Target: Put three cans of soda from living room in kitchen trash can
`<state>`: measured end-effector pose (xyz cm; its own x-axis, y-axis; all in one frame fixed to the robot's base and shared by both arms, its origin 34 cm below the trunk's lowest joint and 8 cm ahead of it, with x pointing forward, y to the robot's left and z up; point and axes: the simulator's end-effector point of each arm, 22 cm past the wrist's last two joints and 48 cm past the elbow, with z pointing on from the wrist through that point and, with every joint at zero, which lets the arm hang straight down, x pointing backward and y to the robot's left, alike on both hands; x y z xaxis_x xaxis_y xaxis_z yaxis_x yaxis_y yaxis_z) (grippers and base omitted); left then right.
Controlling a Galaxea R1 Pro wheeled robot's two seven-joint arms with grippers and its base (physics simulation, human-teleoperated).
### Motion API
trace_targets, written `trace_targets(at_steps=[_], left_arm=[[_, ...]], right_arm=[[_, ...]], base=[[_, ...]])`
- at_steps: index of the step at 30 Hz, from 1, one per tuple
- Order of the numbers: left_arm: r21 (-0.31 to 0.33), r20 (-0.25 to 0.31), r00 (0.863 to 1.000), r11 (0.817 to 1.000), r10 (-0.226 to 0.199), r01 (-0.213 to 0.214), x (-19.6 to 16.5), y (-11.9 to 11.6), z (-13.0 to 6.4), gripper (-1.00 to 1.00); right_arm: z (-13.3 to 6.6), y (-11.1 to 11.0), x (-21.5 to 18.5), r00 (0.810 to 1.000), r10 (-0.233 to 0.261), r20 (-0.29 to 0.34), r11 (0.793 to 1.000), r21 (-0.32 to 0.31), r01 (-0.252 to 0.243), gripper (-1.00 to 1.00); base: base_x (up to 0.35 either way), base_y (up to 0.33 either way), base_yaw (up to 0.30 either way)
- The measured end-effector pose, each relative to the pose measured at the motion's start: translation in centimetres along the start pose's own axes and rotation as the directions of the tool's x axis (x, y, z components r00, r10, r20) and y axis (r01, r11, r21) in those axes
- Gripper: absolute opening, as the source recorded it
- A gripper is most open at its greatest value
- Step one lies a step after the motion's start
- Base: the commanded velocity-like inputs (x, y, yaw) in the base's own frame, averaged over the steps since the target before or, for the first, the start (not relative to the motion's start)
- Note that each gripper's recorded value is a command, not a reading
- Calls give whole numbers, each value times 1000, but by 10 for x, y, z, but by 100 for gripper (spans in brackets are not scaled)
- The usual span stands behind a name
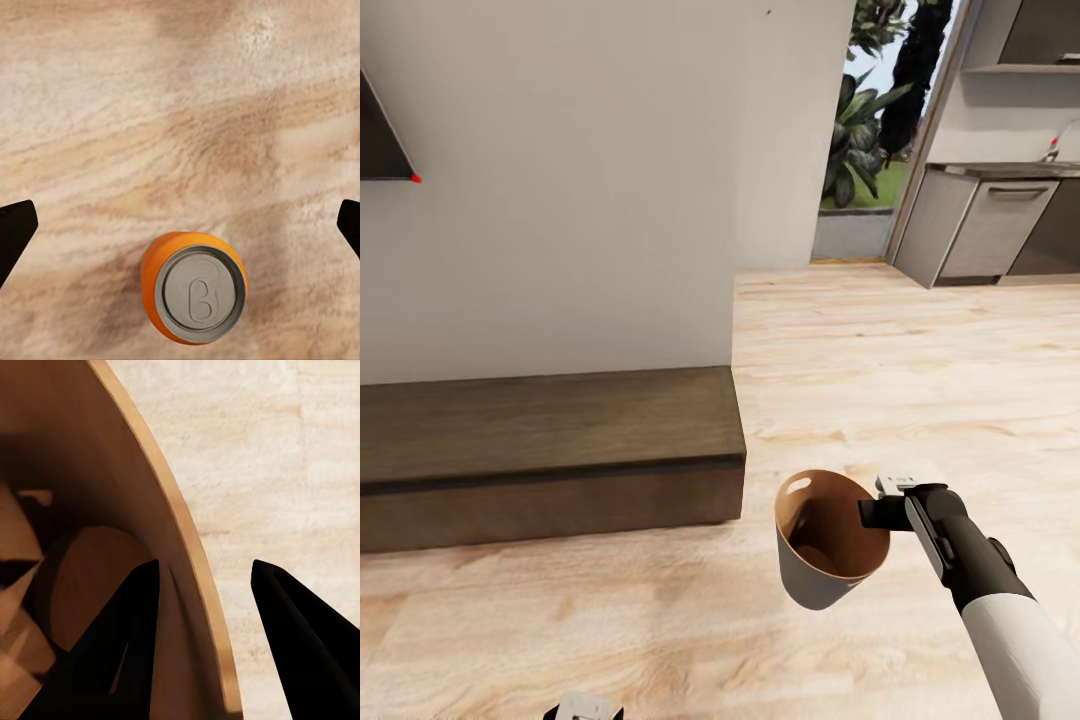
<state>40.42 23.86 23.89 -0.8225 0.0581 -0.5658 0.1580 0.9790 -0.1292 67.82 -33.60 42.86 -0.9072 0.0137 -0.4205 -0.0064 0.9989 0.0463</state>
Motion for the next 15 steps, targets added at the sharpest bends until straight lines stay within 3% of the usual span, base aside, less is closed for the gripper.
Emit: trace_targets(at_steps=[9, 15], left_arm=[[1, -2, 1000, 1000, 2, -2, 1, -1, 0, 100], [1, -5, 1000, 1000, 3, -3, 12, 1, 9, 100]], right_arm=[[0, -1, 0, 1000, 0, 0, 1000, 3, 0, -100], [11, -3, 9, 1000, -2, -1, 1000, 7, 2, -100]], base=[[0, 0, 0], [0, 0, 0]])
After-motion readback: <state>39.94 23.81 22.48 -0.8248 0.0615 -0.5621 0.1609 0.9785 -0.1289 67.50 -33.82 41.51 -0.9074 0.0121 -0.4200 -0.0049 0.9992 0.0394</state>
